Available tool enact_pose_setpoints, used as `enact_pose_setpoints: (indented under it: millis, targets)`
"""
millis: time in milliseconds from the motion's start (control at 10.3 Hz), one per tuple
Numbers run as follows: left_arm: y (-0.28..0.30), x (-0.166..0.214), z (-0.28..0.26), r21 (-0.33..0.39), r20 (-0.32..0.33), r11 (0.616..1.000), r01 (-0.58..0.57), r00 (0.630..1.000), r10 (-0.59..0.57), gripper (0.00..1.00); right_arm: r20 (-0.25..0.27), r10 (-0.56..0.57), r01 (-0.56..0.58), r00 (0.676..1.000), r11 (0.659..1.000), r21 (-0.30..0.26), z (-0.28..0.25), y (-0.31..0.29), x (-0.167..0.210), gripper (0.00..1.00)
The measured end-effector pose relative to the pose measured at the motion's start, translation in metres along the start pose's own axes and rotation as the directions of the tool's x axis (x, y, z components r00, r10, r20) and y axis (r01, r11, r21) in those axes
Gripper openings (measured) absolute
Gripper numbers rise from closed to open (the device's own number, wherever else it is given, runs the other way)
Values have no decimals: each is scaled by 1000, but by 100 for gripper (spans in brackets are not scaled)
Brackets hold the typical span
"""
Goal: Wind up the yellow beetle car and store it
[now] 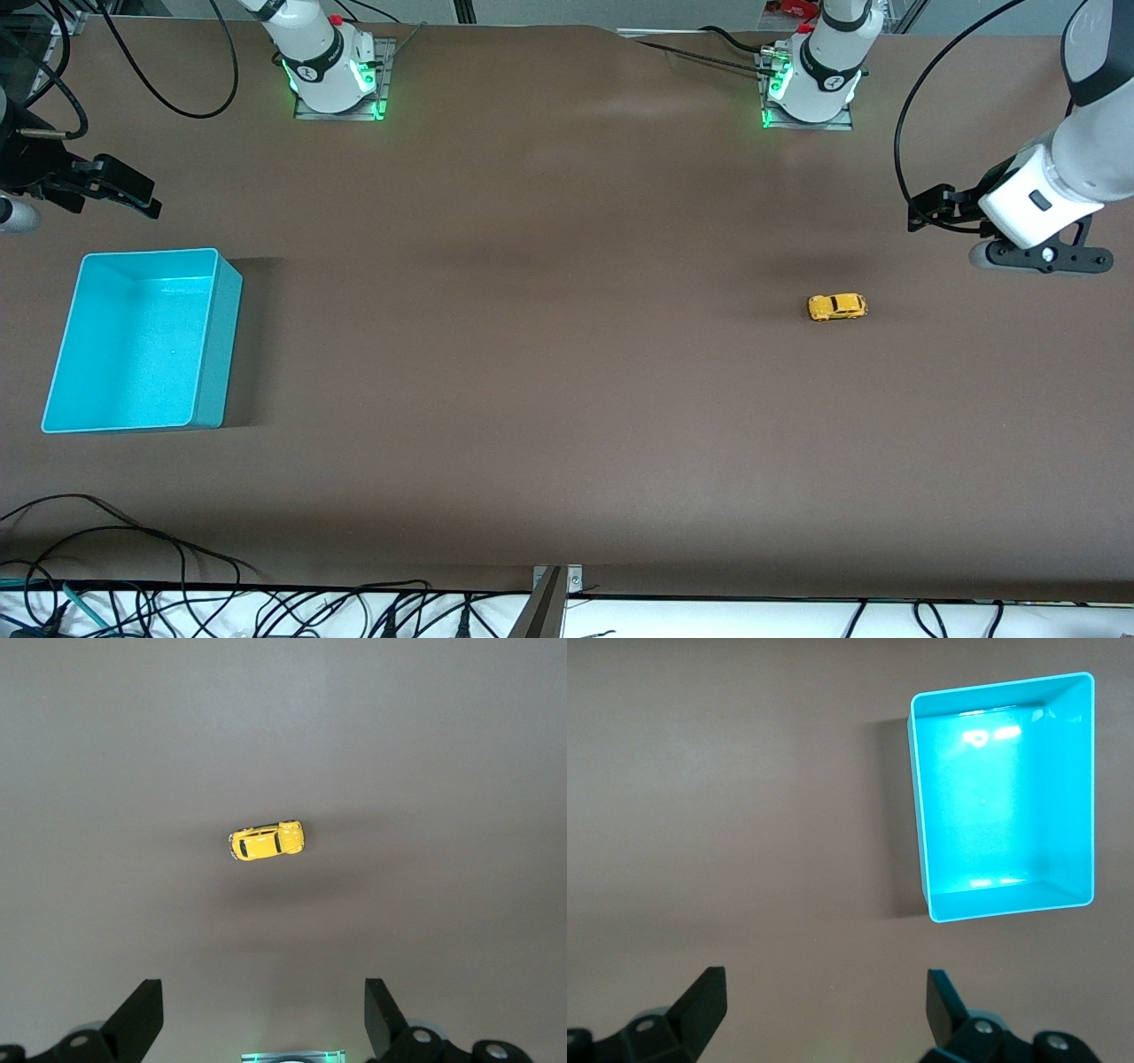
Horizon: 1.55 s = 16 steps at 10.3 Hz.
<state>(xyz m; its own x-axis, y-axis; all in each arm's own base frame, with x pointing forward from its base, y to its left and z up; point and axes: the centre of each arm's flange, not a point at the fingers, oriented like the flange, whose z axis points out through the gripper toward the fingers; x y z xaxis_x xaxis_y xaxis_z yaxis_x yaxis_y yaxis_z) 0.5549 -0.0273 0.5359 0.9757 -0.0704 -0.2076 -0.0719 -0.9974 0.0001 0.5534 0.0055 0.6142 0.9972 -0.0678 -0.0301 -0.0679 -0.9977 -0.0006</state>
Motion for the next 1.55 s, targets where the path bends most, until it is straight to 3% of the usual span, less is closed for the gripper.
enact_pose_setpoints:
  millis: [386,1159,1546]
  targets:
    - [0,-3,-4,0,-8,1000,0,1000,0,100,0,0,0,1000,1000,0,0,0,0,100]
    - [6,-47,-73,-9,-165,998,57,985,-58,100,0,0,0,1000,1000,0,0,0,0,100]
    - [10,-57,-82,-11,-182,998,66,981,-67,100,0,1,-1,1000,1000,0,0,0,0,100]
